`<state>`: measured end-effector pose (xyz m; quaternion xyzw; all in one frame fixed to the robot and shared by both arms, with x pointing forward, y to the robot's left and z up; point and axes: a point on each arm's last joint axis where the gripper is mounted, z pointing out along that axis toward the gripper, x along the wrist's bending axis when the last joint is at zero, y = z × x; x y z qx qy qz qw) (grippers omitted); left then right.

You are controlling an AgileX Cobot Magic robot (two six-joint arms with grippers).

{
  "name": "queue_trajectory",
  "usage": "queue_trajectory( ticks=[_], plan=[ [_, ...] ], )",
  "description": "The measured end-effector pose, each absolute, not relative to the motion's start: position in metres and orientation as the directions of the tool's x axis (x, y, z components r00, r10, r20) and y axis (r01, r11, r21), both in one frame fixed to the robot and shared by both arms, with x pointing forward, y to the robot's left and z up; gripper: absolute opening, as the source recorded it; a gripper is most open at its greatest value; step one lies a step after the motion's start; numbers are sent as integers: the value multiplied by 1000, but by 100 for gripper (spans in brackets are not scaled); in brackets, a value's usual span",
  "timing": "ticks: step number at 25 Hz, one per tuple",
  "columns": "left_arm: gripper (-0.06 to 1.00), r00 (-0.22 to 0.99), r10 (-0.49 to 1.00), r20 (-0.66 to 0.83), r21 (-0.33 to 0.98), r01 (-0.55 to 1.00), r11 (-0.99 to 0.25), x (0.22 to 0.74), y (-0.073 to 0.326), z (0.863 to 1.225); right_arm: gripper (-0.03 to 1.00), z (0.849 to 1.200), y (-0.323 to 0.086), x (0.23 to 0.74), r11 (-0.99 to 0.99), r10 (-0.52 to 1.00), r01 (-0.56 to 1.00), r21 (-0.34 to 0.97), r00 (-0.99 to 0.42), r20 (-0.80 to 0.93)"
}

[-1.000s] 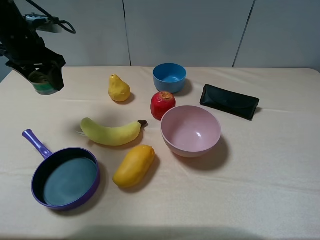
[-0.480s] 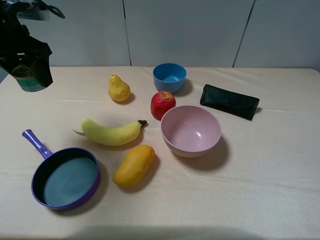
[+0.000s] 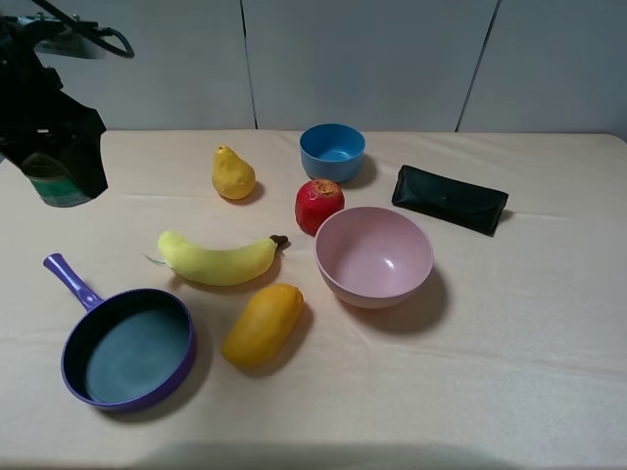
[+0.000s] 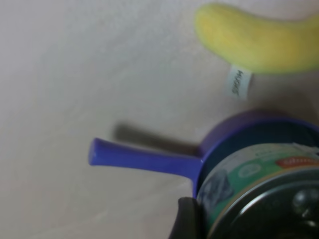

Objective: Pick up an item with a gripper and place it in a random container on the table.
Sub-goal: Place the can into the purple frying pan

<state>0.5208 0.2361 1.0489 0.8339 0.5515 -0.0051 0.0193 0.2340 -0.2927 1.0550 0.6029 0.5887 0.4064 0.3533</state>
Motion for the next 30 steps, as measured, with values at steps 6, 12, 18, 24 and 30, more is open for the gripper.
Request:
queue_trajectory(
  ticks=[6,12,18,24,30],
  plan=[
    [63,407,913,-35,-2,913,-407,498,224,1044,69,1055,-293,234,-57,997,423,904,-23,74],
    [63,419,907,-38,-43,906,-420,475,214,1029,69,1055,-293,234,-57,997,423,904,-23,74],
    [63,416,909,-38,-55,907,-417,458,208,1011,69,1055,-293,234,-57,997,423,904,-23,74],
    [63,399,916,-38,-62,914,-400,450,211,994,69,1055,-293,234,-57,997,423,904,-23,74],
    [63,386,921,-50,-71,918,-389,440,214,973,69,1055,-293,234,-57,997,423,904,-23,74]
  ],
)
